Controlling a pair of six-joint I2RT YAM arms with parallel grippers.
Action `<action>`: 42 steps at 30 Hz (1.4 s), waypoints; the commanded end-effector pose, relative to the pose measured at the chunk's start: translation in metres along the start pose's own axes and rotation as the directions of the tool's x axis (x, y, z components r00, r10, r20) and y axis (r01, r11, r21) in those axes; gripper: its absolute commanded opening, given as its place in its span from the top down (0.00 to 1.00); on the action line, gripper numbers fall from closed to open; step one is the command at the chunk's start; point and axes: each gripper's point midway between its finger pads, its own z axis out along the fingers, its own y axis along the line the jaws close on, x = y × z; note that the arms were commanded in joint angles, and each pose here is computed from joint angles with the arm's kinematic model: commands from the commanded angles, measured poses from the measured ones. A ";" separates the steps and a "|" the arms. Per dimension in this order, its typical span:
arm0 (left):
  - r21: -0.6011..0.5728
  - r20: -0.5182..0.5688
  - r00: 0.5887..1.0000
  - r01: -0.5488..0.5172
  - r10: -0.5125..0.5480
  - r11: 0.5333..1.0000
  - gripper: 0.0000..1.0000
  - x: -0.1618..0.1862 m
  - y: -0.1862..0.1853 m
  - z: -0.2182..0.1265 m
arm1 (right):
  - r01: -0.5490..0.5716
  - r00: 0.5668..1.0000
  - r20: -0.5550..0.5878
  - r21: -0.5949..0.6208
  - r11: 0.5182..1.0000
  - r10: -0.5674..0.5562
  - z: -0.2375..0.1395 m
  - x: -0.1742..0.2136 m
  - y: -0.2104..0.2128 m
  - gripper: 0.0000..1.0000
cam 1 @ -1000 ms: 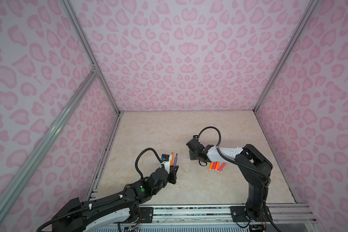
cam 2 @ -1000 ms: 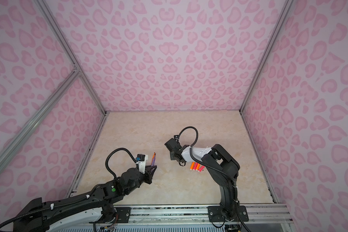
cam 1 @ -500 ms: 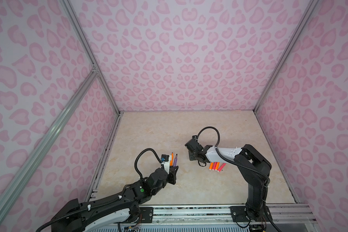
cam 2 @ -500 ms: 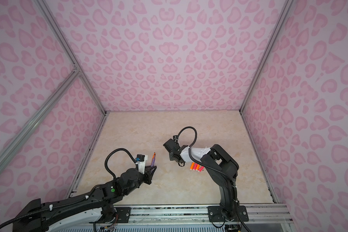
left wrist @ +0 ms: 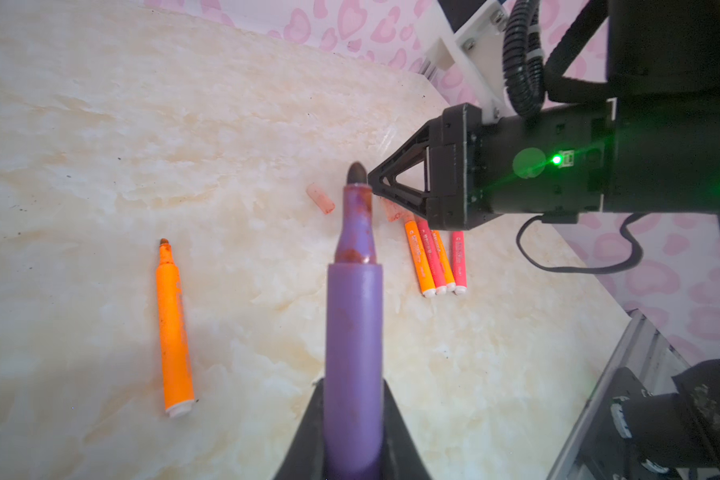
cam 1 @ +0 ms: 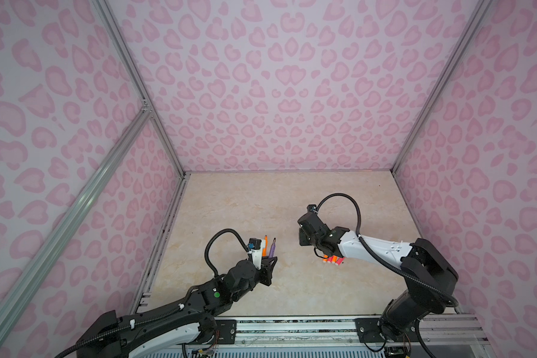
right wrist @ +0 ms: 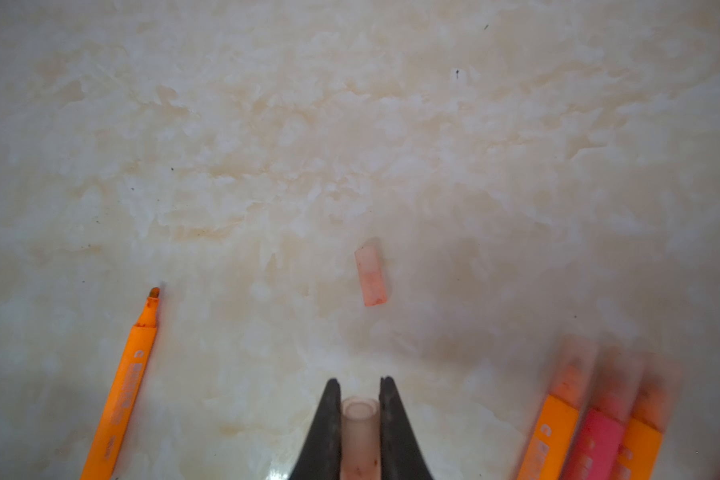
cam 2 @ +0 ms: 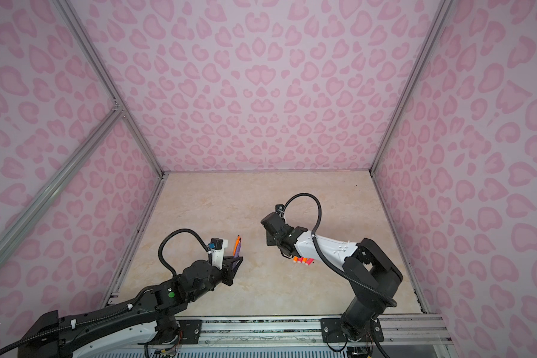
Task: Insert the pens into the pen caps
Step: 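Bring the held pink cap over the purple marker tip in the left gripper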
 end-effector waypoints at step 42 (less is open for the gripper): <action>0.312 0.041 0.998 0.027 -0.042 0.950 0.97 -0.068 -0.103 0.020 | -0.278 0.701 0.225 -0.787 0.551 0.676 -0.183 -0.097 0.053 1.00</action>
